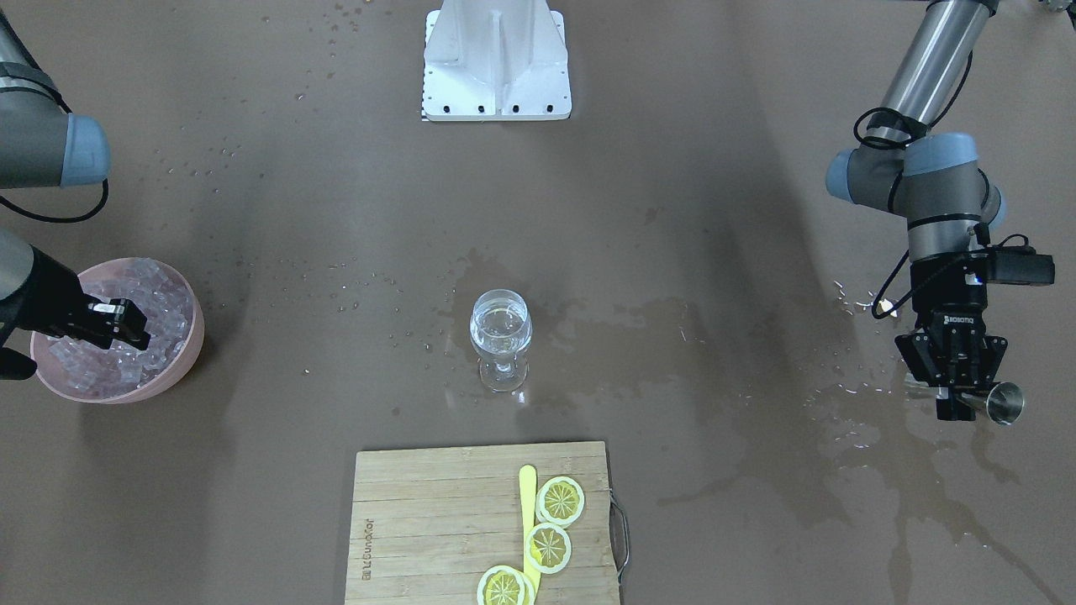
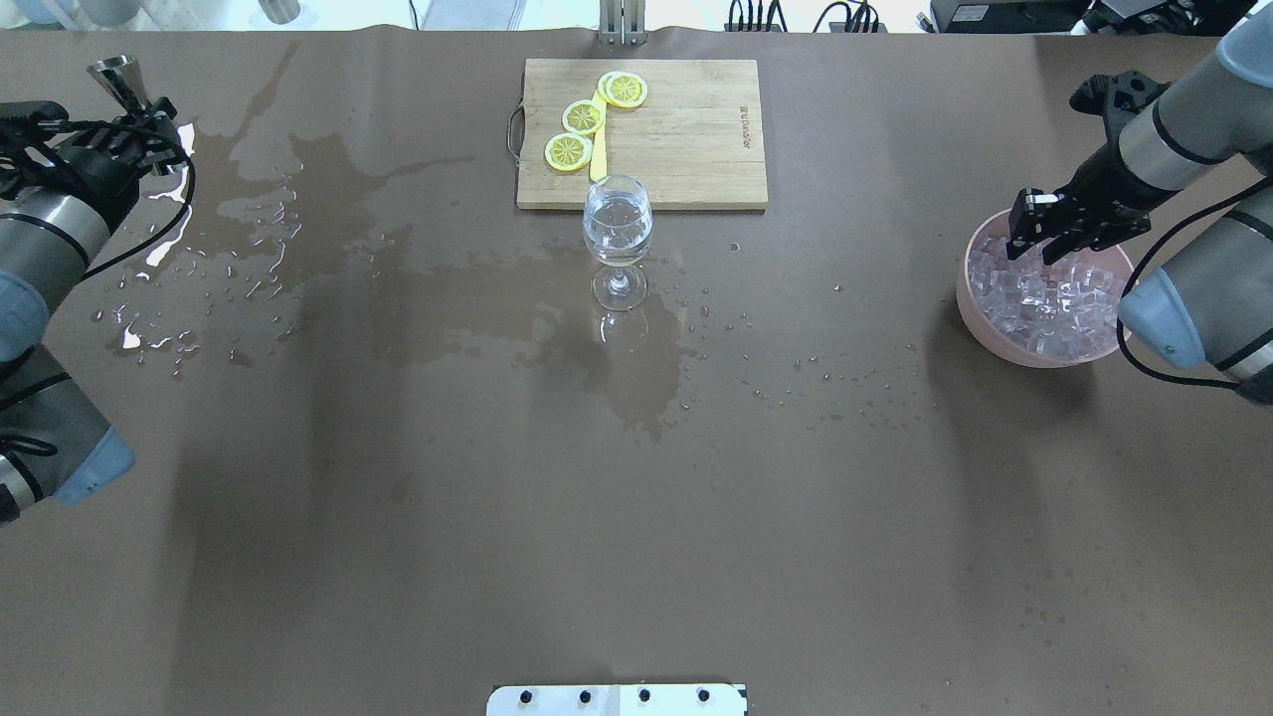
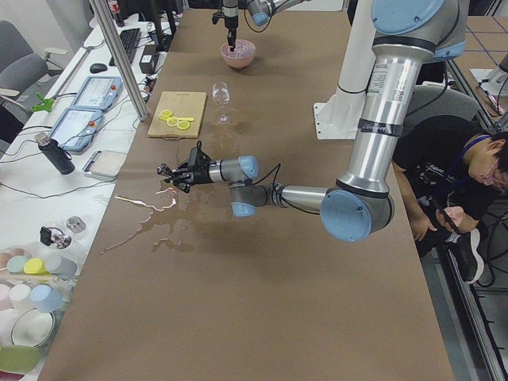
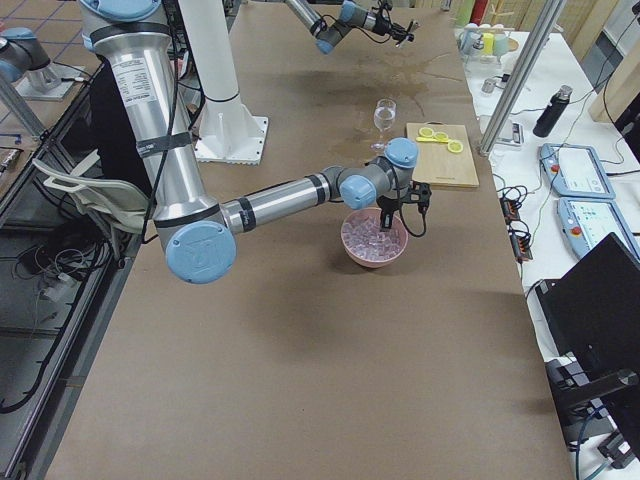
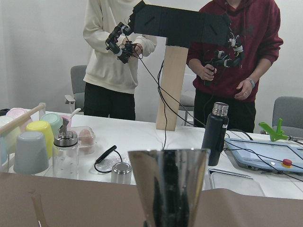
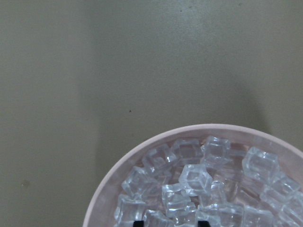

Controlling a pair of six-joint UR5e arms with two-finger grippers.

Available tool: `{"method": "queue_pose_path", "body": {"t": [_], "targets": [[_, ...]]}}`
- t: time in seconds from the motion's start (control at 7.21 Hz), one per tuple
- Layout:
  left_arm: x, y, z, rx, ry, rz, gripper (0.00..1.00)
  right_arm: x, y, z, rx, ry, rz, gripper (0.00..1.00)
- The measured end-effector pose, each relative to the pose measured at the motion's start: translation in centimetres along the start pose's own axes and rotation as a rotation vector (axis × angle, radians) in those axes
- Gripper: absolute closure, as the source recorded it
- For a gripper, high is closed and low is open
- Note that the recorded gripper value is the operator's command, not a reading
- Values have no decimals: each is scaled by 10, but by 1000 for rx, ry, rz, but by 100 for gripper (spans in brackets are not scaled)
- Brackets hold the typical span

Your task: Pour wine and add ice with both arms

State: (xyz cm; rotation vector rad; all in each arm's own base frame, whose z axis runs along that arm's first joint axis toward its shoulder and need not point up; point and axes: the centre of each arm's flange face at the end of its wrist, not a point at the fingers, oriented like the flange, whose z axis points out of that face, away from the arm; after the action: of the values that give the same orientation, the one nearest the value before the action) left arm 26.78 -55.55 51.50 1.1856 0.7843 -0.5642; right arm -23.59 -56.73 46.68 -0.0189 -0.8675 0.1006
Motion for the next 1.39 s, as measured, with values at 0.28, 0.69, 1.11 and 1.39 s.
{"method": "queue_pose_path", "body": {"t": [0.28,0.69,1.11,1.39], "targets": [[27,-12,-6,-14,-2,8,72,-6,6,2,-15,-12,0,34],[59,-22,-16,-34,3,11,72,-44,34,17,-61,-39,-7,32],[122,-30,-41,-62,8,25,73,-49,38,18,-65,-43,-13,32],[165,-25,-55,-83,23,39,73,-36,25,0,-44,-52,-5,32]]}}
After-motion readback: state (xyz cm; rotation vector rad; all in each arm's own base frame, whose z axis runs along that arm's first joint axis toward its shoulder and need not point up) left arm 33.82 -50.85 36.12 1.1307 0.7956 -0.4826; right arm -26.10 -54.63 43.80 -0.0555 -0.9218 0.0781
